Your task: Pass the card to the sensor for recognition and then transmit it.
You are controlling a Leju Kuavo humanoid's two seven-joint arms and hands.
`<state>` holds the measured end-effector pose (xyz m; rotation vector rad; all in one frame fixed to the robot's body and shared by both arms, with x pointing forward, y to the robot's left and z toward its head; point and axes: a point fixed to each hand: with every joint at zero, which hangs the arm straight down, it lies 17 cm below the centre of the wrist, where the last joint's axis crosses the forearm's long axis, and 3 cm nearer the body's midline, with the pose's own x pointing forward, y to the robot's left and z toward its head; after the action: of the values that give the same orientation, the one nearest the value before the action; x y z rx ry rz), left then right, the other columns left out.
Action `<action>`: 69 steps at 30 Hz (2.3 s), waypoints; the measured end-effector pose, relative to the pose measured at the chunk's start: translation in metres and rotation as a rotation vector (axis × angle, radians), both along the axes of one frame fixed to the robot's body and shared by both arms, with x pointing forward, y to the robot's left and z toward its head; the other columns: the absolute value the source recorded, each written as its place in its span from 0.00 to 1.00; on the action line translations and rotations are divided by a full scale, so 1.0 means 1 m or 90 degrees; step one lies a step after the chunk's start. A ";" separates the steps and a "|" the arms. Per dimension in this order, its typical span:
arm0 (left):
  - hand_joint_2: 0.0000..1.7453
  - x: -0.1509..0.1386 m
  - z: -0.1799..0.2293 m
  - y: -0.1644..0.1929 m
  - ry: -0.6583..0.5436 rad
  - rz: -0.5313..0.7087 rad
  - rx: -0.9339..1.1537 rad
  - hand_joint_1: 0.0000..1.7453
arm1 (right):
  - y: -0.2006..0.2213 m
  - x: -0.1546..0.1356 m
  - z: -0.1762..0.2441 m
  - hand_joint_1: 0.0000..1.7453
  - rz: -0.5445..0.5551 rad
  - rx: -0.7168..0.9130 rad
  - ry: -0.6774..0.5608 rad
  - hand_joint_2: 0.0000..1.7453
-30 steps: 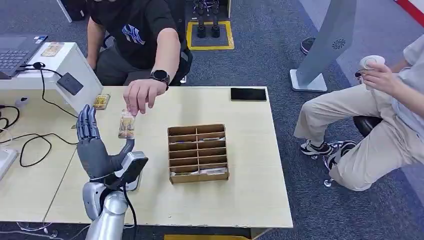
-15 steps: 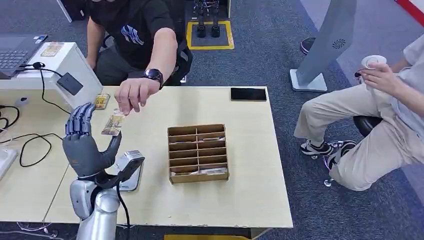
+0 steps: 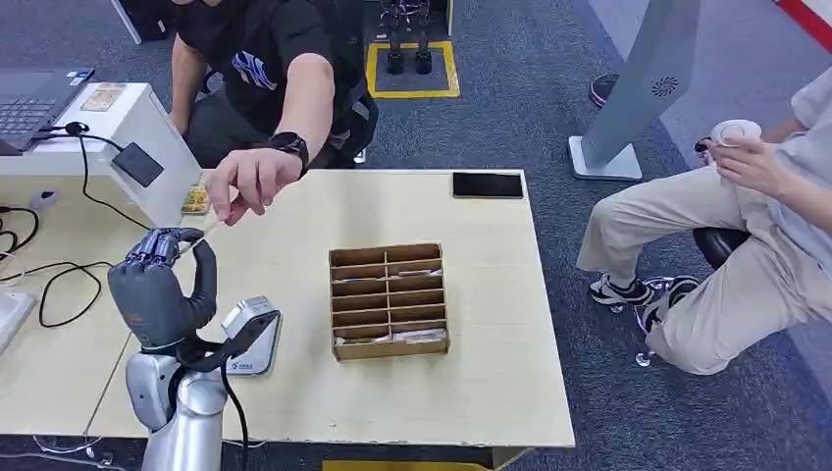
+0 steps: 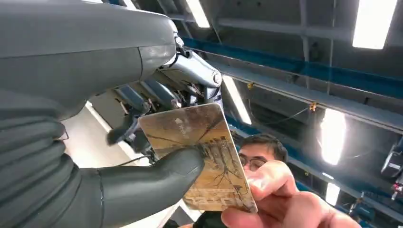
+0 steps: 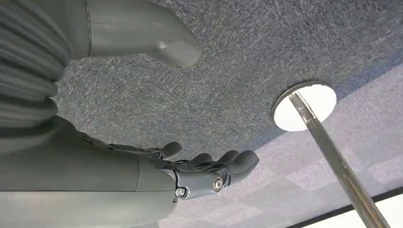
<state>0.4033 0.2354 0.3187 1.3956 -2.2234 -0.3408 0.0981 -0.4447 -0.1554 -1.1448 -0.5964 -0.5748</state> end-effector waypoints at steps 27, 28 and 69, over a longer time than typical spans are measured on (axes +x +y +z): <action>1.00 -0.004 0.000 0.017 -0.014 -0.010 -0.070 1.00 | 0.000 -0.001 0.000 0.00 0.000 0.000 0.002 1.00; 1.00 -0.005 -0.001 0.023 -0.014 -0.008 -0.084 1.00 | 0.000 -0.002 0.000 0.00 -0.004 0.001 0.002 1.00; 1.00 0.003 -0.165 0.039 0.342 0.201 0.036 1.00 | 0.000 -0.014 -0.003 0.00 -0.034 0.009 0.004 1.00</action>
<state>0.4060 0.2741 0.1537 1.4480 -1.5486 -0.5882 0.0839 -0.4448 -0.1584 -1.1517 -0.5564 -0.6195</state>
